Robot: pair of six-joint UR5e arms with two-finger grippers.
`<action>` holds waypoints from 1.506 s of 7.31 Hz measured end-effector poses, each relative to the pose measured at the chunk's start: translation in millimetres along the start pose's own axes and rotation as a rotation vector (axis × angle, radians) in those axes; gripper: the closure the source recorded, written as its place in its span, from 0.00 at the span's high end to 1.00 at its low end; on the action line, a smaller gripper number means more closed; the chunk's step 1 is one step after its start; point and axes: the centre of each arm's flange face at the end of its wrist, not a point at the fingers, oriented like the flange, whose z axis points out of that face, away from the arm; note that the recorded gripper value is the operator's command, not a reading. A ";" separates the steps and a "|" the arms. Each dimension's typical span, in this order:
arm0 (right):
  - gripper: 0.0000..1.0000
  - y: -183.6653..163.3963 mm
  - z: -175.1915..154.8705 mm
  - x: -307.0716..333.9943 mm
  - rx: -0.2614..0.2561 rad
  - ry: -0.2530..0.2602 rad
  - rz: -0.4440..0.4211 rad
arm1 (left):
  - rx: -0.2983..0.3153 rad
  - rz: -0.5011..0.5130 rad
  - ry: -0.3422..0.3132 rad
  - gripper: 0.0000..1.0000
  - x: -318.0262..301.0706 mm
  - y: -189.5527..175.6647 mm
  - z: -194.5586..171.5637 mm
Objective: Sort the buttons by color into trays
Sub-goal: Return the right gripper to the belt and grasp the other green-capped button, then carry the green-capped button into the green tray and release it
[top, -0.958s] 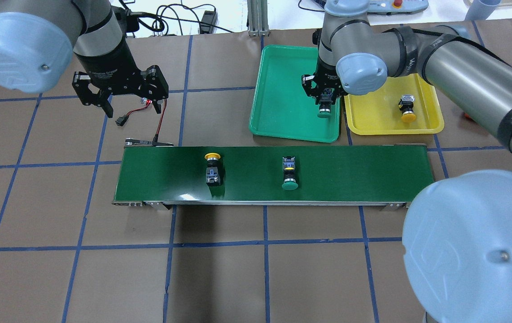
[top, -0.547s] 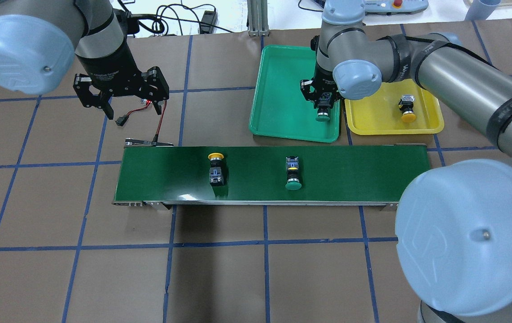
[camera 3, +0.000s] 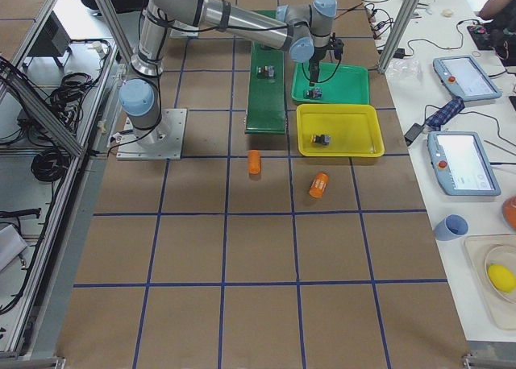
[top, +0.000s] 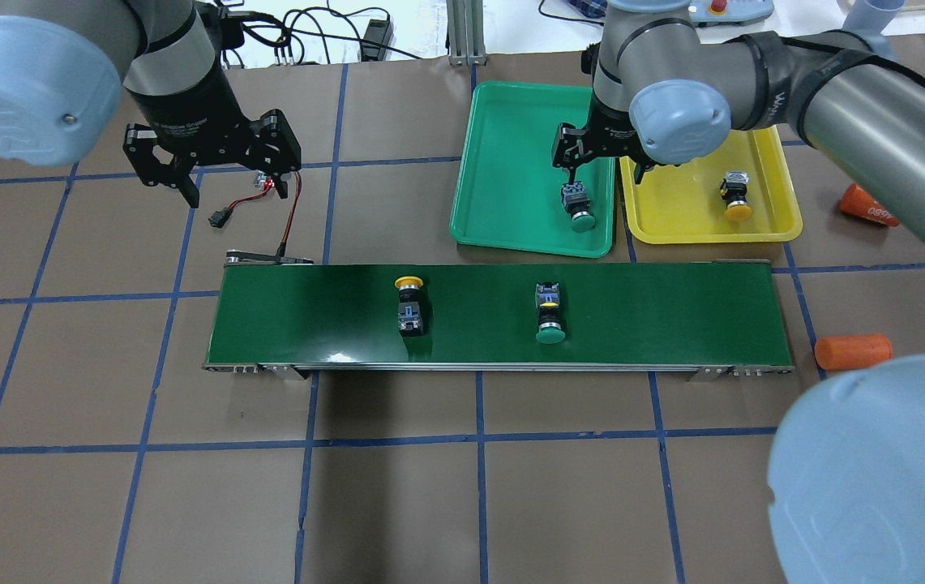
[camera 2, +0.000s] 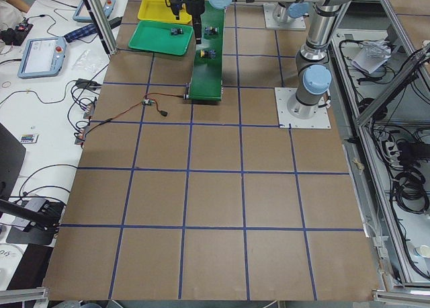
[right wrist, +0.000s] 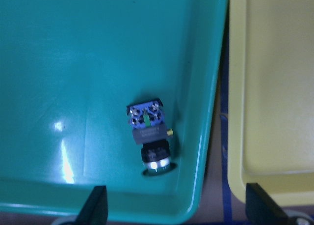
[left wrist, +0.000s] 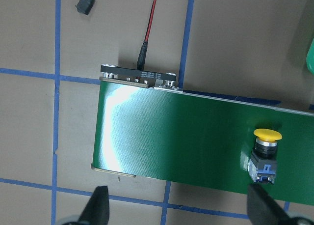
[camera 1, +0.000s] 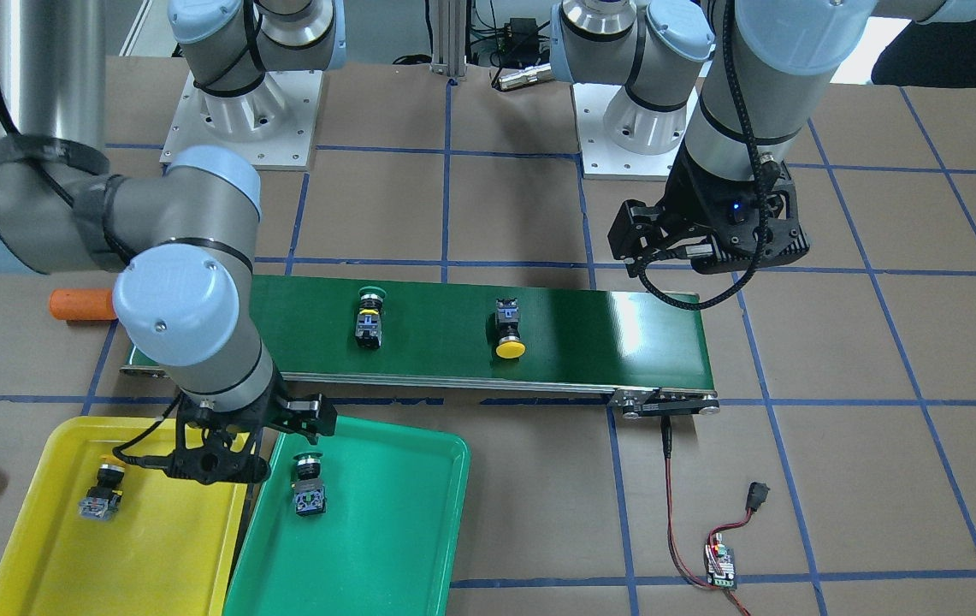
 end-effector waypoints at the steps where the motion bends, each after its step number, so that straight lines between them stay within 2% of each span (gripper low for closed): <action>1: 1.00 30.8 -21.2 9.4 -0.017 0.005 0.003 | 0.001 0.000 0.001 1.00 0.1 -0.1 -0.3; 2: 1.00 64.6 -30.0 15.9 -0.032 0.008 0.002 | 0.001 -0.001 0.002 1.00 0.2 -0.2 -0.9; 4: 1.00 111.8 -13.8 19.9 -0.082 0.002 -0.001 | 0.003 -0.002 0.005 1.00 0.0 -0.5 -2.0; 8: 1.00 116.7 20.9 7.9 -0.129 -0.074 -0.011 | 0.006 -0.002 0.006 1.00 0.3 -0.7 -3.0; 10: 1.00 114.1 37.4 4.5 -0.153 -0.083 -0.012 | 0.008 -0.003 0.008 1.00 0.1 -0.4 -4.2; 11: 0.80 113.3 42.6 3.9 -0.163 -0.082 -0.011 | 0.010 -0.002 0.008 1.00 -0.1 -0.5 -5.1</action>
